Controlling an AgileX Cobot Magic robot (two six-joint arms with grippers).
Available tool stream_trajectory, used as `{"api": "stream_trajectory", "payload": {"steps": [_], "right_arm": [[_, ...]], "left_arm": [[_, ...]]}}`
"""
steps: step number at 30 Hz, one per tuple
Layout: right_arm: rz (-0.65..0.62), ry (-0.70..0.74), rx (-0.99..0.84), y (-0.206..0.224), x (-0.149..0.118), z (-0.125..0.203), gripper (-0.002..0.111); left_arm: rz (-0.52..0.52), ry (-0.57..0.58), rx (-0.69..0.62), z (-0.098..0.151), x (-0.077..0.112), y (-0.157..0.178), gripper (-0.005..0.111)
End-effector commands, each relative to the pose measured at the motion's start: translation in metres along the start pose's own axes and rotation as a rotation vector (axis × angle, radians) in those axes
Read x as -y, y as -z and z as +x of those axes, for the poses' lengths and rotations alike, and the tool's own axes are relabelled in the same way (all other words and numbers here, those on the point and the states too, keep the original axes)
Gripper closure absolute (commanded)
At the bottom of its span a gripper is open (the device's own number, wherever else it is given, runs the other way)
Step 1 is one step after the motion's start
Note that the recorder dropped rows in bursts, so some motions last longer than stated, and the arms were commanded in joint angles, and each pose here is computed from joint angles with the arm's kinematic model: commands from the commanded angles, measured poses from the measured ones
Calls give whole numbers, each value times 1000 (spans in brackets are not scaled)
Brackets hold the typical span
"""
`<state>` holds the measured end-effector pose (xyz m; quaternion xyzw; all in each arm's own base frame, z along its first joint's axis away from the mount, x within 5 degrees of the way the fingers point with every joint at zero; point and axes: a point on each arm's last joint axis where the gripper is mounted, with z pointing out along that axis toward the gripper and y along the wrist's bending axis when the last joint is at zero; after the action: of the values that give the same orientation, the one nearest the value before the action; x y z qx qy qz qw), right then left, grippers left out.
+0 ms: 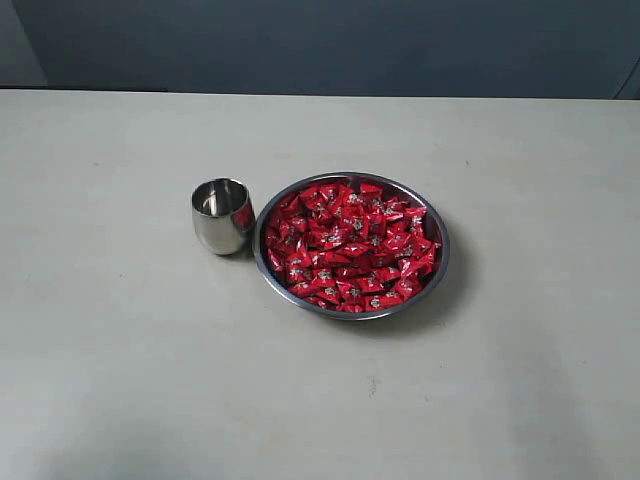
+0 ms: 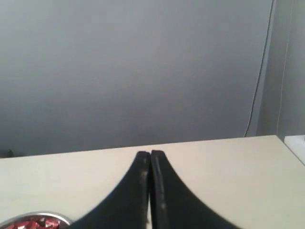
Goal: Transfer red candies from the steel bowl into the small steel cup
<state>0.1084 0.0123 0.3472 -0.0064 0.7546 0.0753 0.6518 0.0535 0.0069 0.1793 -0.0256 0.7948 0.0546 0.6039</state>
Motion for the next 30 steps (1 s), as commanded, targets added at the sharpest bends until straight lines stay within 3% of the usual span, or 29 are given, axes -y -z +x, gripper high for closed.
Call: {"api": "stream_trajectory", "payload": {"steps": [1, 6, 12, 15, 20, 30], "right_arm": [[6, 11, -118, -17, 2, 9, 108], [-57, 13, -242, -43, -2, 21, 108], [-282, 45, -429, -78, -19, 23, 106], [-358, 35, -505, -97, -24, 28, 95], [-471, 19, -624, -128, -31, 38, 66], [-669, 211, -779, -177, -93, 73, 64]], "left_arm": [[4, 0, 18, -3, 0, 1, 106], [4, 0, 18, -3, 0, 1, 106], [4, 0, 18, -3, 0, 1, 106], [4, 0, 18, -3, 0, 1, 106], [4, 0, 18, -3, 0, 1, 106], [4, 0, 18, -3, 0, 1, 106]]}}
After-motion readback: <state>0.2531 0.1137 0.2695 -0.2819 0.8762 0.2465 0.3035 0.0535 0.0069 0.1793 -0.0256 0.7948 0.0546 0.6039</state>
